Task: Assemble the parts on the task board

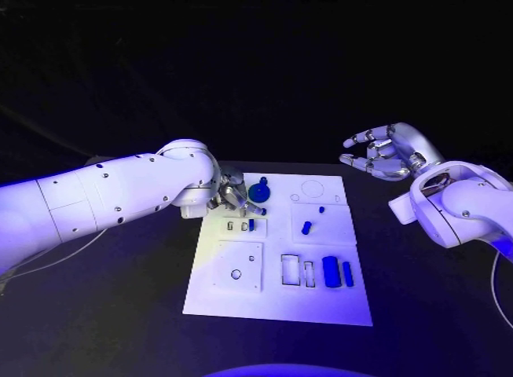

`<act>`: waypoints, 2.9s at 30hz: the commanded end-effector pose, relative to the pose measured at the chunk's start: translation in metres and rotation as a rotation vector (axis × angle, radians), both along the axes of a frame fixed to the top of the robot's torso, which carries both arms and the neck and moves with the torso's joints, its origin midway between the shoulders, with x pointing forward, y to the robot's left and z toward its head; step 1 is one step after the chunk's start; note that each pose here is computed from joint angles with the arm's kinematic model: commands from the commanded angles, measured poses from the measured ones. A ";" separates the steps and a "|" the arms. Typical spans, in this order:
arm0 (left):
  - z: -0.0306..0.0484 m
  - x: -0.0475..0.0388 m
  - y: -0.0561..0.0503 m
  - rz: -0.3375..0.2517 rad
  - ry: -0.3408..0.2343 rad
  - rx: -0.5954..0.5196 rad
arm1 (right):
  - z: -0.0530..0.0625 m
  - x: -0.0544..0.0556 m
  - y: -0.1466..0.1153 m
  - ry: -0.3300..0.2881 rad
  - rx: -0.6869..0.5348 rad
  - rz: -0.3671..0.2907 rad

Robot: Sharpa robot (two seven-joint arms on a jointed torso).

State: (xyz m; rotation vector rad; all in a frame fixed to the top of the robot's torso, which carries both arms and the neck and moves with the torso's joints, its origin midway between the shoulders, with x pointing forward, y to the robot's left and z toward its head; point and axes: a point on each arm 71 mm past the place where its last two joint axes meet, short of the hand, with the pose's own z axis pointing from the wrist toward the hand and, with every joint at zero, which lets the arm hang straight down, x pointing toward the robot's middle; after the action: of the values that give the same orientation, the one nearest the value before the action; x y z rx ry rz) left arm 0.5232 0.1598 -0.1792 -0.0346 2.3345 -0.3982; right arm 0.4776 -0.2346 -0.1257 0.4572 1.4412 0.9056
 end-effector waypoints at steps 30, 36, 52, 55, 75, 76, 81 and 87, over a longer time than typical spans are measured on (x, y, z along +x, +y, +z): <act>-0.0085 -0.0023 -0.011 -0.046 0.077 0.037 | -0.004 0.002 0.004 0.021 -0.024 0.015; -0.0091 -0.0035 -0.013 -0.051 0.088 0.030 | -0.005 0.003 0.005 0.024 -0.029 0.015; -0.0099 -0.0049 -0.013 -0.055 0.103 0.024 | -0.007 0.003 0.006 0.026 -0.035 0.015; -0.0099 -0.0051 -0.014 -0.056 0.104 0.023 | -0.007 0.003 0.006 0.027 -0.035 0.016; -0.0126 -0.0050 -0.014 -0.059 0.122 0.027 | -0.007 0.003 0.006 0.030 -0.037 0.016; -0.0127 -0.0051 -0.014 -0.060 0.123 0.027 | -0.007 0.003 0.006 0.031 -0.037 0.016; -0.0128 -0.0054 -0.014 -0.061 0.128 0.023 | -0.008 0.003 0.006 0.032 -0.037 0.017; -0.0126 -0.0056 -0.015 -0.050 0.134 -0.002 | -0.008 0.003 0.006 0.032 -0.037 0.017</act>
State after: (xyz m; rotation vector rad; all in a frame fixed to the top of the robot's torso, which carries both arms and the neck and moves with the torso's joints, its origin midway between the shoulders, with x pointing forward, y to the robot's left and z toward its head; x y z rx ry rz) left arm 0.5192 0.1473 -0.1914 0.0047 2.4530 -0.4057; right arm 0.4813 -0.2296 -0.1329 0.4521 1.4798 0.8851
